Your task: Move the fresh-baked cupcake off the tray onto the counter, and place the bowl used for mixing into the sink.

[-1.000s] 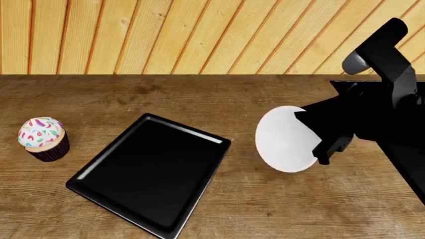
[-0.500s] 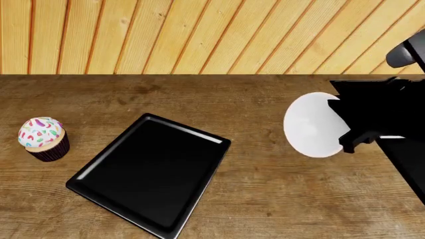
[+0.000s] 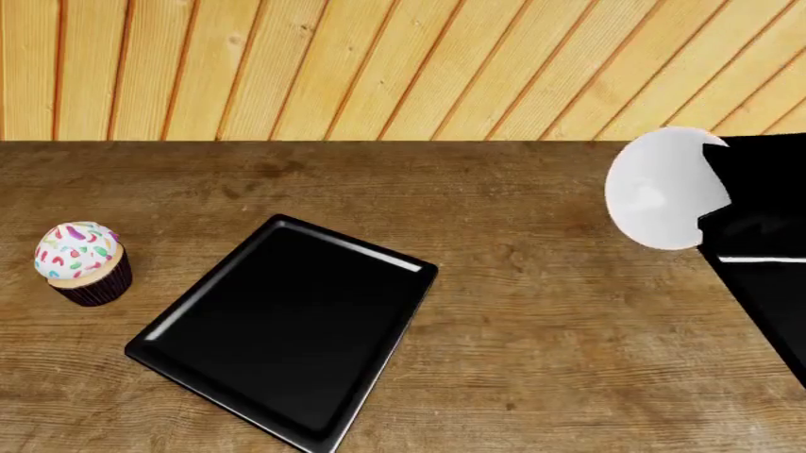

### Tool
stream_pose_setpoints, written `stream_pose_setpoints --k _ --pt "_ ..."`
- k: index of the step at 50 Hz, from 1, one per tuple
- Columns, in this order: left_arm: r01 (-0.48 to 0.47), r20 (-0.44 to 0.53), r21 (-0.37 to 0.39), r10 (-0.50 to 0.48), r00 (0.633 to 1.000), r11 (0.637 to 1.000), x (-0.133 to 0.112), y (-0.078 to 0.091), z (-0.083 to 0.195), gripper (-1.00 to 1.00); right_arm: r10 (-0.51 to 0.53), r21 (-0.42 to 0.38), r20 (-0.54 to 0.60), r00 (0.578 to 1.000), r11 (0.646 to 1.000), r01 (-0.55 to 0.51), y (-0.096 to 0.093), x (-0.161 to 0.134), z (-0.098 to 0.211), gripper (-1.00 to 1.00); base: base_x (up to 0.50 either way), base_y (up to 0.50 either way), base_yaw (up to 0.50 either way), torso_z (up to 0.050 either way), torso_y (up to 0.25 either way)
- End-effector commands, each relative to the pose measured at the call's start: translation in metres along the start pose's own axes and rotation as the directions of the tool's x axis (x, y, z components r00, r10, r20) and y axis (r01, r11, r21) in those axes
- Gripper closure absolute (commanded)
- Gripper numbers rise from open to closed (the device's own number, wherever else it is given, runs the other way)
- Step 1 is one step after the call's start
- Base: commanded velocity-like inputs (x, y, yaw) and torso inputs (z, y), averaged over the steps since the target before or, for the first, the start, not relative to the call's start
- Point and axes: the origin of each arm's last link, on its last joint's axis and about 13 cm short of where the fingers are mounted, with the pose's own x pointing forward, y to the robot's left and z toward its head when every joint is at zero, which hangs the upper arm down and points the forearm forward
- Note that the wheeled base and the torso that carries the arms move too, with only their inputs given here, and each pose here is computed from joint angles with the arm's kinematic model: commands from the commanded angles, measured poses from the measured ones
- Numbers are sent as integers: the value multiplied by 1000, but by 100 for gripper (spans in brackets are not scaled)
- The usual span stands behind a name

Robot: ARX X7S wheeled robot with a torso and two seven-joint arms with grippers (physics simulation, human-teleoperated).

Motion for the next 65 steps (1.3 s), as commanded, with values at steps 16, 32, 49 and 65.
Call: stream_pose_setpoints --k 16,32,49,65 --pt "-3 0 5 3 1000 1000 0 0 0 -100 -350 70 17 937 935 348 -26 -7 -10 100 0 0 0 0 0" --pt "-7 0 1 7 1000 1000 -2 0 -2 -100 -531 107 -46 846 839 533 -37 -8 -13 100 0 0 0 0 1" --pt "-11 -7 5 11 1000 1000 -3 0 -6 -100 -667 103 -69 741 734 671 -49 -15 -17 100 0 0 0 0 0" --pt "-10 -9 8 10 1000 1000 -3 -1 -7 -100 -748 -7 -141 648 655 755 -55 -26 -27 100 0 0 0 0 1"
